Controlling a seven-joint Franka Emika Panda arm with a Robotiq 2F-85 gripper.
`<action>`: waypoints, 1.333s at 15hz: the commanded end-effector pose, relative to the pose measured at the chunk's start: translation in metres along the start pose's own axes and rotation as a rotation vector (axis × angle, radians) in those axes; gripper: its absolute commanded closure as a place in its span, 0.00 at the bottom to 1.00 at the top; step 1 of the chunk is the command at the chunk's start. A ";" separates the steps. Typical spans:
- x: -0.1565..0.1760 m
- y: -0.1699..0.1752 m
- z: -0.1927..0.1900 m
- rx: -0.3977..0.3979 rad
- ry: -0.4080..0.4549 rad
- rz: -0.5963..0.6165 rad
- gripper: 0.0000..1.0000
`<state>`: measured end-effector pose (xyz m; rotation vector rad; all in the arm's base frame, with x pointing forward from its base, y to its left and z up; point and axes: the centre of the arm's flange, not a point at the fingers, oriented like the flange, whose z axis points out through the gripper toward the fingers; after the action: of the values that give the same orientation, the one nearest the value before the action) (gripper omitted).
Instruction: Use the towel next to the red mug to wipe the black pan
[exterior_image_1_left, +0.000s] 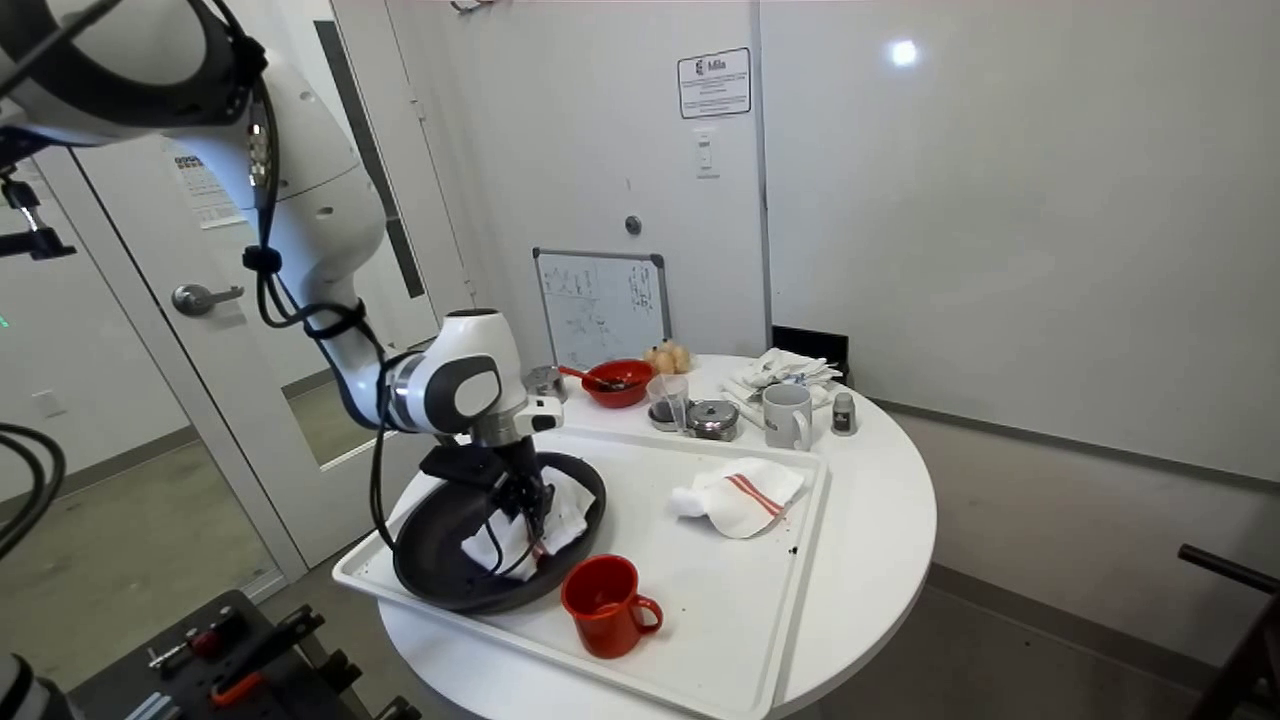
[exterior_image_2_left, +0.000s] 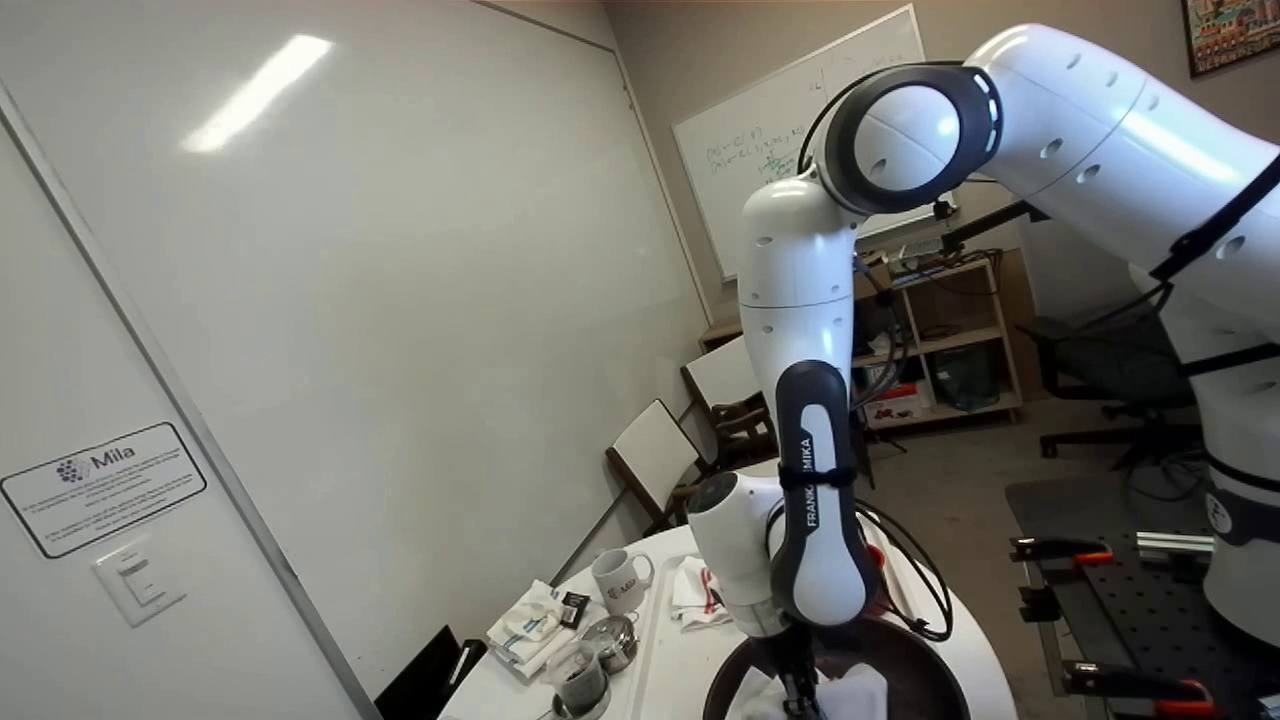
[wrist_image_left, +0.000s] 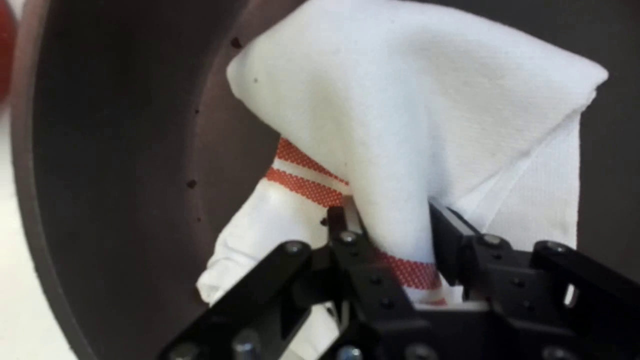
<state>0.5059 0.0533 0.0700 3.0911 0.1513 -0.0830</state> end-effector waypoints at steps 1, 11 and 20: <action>0.004 0.011 0.002 0.033 0.003 0.016 0.96; 0.014 0.075 0.005 0.069 -0.011 0.171 0.96; 0.011 0.058 0.014 0.077 -0.026 0.145 0.96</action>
<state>0.5216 -0.0239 0.0705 3.1540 -0.1388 -0.1030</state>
